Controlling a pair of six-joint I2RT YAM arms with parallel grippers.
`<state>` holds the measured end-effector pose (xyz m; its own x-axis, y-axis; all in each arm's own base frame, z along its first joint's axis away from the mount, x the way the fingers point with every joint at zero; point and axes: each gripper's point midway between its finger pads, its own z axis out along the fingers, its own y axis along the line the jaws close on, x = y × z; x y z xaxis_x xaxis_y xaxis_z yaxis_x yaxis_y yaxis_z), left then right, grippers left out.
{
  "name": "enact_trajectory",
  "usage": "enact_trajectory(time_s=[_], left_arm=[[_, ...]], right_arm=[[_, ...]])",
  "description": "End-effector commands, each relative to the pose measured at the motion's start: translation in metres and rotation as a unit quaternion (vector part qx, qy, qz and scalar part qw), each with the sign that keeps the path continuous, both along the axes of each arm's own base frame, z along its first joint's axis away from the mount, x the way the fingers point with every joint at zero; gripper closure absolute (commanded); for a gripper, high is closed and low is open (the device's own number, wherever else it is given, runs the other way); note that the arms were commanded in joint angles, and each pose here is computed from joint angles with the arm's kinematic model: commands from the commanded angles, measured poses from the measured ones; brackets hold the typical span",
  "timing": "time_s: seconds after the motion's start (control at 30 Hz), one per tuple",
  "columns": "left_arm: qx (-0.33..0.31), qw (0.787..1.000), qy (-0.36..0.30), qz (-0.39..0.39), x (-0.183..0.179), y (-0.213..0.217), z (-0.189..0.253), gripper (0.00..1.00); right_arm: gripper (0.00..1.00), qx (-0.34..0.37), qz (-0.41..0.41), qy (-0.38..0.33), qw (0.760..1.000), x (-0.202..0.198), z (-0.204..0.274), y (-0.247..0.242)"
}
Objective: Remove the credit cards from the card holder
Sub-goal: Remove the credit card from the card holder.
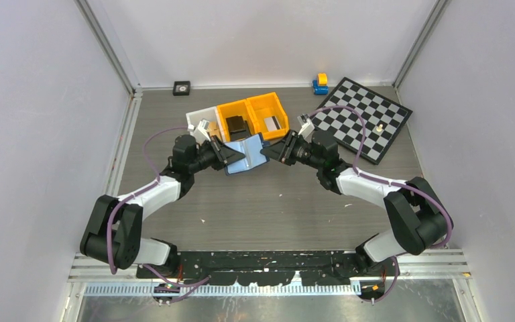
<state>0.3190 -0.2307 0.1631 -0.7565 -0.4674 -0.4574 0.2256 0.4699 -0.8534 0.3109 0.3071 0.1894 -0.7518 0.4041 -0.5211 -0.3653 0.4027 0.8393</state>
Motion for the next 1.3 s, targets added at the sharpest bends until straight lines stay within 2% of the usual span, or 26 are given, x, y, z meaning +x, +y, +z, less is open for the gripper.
enact_trajectory(time_s=[0.0,0.13,0.3,0.37,0.43,0.47,0.53,0.7,0.87,1.1,1.27], left_arm=[[-0.011,0.999,-0.03,-0.005,0.002,0.0,0.019,1.0],[-0.006,1.0,-0.03,-0.003,0.002,0.001,0.019,1.0],[-0.001,1.0,-0.028,-0.001,0.002,0.002,0.018,1.0],[0.0,1.0,-0.029,0.001,0.002,0.002,0.018,1.0],[0.002,1.0,-0.029,0.002,0.002,0.003,0.018,1.0],[0.003,1.0,-0.029,0.002,0.002,0.003,0.018,1.0],[0.004,1.0,-0.028,0.002,0.002,0.003,0.018,1.0],[0.0,0.999,-0.033,-0.001,0.002,0.002,0.02,1.0],[-0.025,0.998,-0.058,-0.017,-0.002,-0.003,0.033,1.0],[-0.039,0.997,-0.058,-0.029,-0.002,-0.007,0.035,1.0],[-0.045,0.997,-0.056,-0.035,-0.002,-0.009,0.035,1.0]], right_arm=[[0.73,0.026,-0.004,-0.037,0.999,0.005,0.025,0.0],[0.83,0.029,-0.007,-0.036,0.999,0.006,0.025,-0.002],[0.87,0.03,-0.009,-0.038,0.999,0.006,0.027,-0.003],[0.86,0.03,-0.008,-0.038,0.999,0.006,0.027,-0.002],[0.76,0.031,-0.006,-0.038,0.999,0.005,0.027,-0.002],[0.74,0.031,-0.006,-0.039,0.999,0.005,0.028,-0.002],[0.76,0.03,-0.008,-0.041,0.999,0.005,0.029,-0.003],[0.9,0.024,-0.007,-0.039,0.999,0.006,0.026,-0.003],[0.92,0.007,0.008,-0.028,1.0,0.006,0.016,0.005],[0.92,-0.027,0.025,-0.015,0.999,0.003,-0.001,0.02],[0.88,-0.035,0.029,-0.015,0.999,0.002,-0.005,0.023]])
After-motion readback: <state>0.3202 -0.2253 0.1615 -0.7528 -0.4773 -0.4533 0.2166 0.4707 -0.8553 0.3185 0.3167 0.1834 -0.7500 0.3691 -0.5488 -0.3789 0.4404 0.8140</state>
